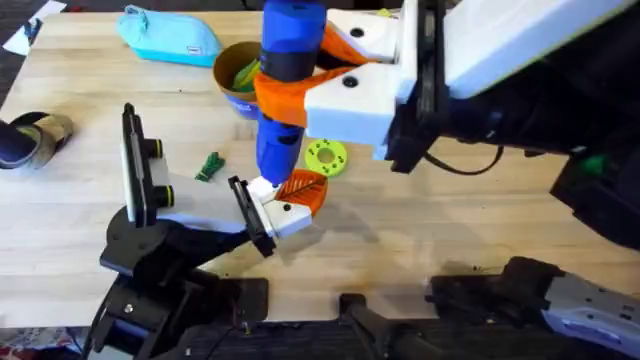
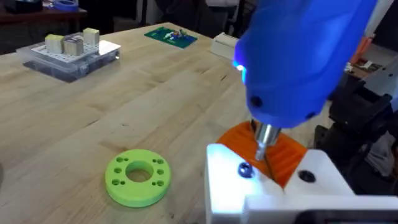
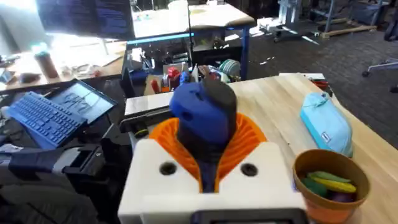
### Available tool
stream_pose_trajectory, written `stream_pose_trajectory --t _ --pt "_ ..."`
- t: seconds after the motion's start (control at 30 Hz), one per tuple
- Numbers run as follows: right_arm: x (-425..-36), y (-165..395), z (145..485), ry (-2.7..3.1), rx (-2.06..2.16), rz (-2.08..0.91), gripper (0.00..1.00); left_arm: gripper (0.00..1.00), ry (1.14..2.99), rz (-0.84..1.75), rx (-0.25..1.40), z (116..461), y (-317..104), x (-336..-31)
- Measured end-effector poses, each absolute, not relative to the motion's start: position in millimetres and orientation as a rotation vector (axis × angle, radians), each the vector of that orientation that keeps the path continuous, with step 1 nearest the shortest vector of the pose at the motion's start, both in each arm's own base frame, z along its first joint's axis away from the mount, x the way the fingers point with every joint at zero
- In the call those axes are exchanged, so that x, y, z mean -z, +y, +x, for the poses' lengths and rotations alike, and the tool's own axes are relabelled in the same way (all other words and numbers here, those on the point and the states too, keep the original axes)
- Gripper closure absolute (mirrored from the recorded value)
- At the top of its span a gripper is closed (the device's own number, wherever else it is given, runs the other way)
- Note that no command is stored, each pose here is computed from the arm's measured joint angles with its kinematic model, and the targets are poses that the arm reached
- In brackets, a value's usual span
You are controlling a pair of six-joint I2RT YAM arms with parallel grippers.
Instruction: Pick up the gripper from the table and insert it into the empty holder that is missing its gripper. Then pick up a screw, insert it into the mounting hole, and use the screwdriver to tighten it. Finally, clean up the table by picking up the vegetable and placing it into the bucket.
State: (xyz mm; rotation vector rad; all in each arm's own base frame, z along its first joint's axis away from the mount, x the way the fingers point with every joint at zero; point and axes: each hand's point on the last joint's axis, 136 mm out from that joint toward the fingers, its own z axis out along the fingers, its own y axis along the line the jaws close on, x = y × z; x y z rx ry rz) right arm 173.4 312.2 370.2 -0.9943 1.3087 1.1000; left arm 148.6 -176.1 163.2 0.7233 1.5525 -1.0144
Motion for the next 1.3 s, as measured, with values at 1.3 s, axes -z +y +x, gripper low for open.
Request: stream_pose_trajectory --t 1.3 --pt "-357 317 178 1.347 -1.089 -1.013 0.937 0.986 1.554 0.722 1.017 148 -176 -163"
